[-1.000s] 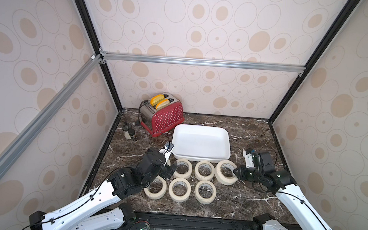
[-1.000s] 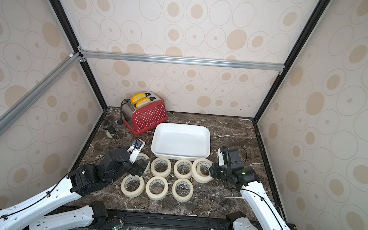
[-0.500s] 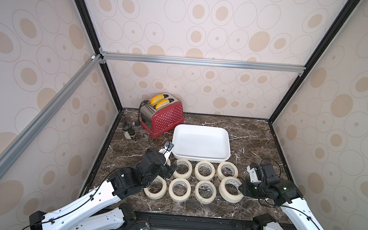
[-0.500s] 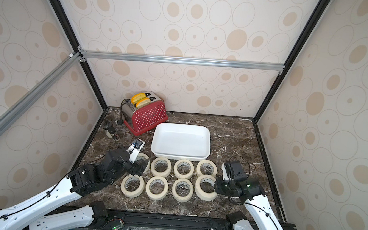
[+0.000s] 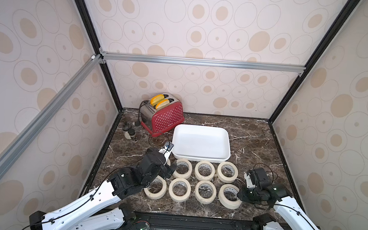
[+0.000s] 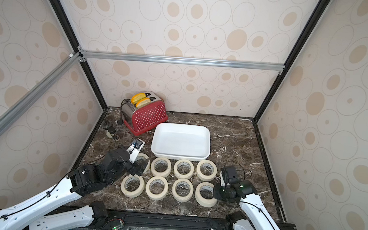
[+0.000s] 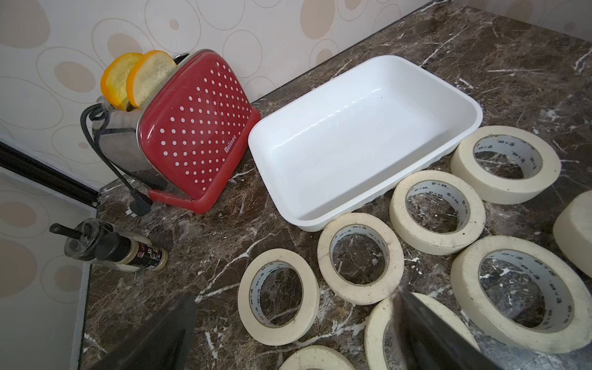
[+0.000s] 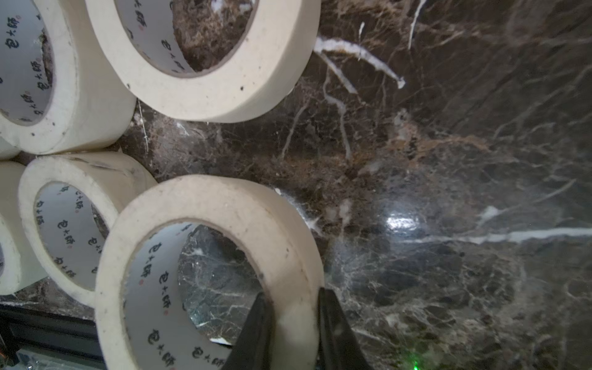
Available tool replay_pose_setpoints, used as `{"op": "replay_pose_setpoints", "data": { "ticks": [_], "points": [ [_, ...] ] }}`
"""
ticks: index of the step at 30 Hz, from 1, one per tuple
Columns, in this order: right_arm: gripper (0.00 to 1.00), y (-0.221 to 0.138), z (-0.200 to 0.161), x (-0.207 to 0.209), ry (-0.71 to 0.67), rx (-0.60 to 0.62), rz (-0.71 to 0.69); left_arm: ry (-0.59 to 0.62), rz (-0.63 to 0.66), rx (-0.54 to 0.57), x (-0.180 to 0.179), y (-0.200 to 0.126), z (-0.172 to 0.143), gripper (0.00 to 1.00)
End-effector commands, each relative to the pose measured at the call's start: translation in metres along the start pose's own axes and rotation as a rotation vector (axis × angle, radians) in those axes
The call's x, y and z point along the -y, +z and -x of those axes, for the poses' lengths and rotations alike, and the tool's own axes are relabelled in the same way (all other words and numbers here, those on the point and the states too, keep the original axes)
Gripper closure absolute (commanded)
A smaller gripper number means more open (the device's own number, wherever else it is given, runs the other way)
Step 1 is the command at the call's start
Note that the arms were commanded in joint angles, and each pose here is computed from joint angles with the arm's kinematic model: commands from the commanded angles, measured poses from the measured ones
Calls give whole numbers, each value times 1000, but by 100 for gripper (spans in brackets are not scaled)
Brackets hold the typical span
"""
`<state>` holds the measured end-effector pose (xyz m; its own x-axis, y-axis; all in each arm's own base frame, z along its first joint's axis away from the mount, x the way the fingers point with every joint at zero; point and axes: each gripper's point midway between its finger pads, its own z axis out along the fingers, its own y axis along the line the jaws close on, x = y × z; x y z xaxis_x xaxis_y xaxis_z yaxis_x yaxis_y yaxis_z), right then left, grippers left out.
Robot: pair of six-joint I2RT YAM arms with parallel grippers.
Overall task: Take out the art tape in the storage box
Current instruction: Place the art tape at the center of the board.
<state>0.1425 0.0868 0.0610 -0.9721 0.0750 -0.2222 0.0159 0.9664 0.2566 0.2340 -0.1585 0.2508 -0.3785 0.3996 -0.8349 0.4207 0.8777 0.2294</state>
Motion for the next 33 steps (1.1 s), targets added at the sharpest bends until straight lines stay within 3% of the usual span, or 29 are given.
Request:
{"op": "replay_pose_setpoints", "data": {
  "ticks": [1,22,33],
  "points": [
    [87,4,11,-4,3,53,15,-11,17,36,-8,-8,14,1],
    [83,24,23,-2,-4,71,-7,3,22,20,-7,-4,12,1],
    [54,3,36,3,-20,156,-49,7,22,14,-5,-2,12,1]
  ]
}}
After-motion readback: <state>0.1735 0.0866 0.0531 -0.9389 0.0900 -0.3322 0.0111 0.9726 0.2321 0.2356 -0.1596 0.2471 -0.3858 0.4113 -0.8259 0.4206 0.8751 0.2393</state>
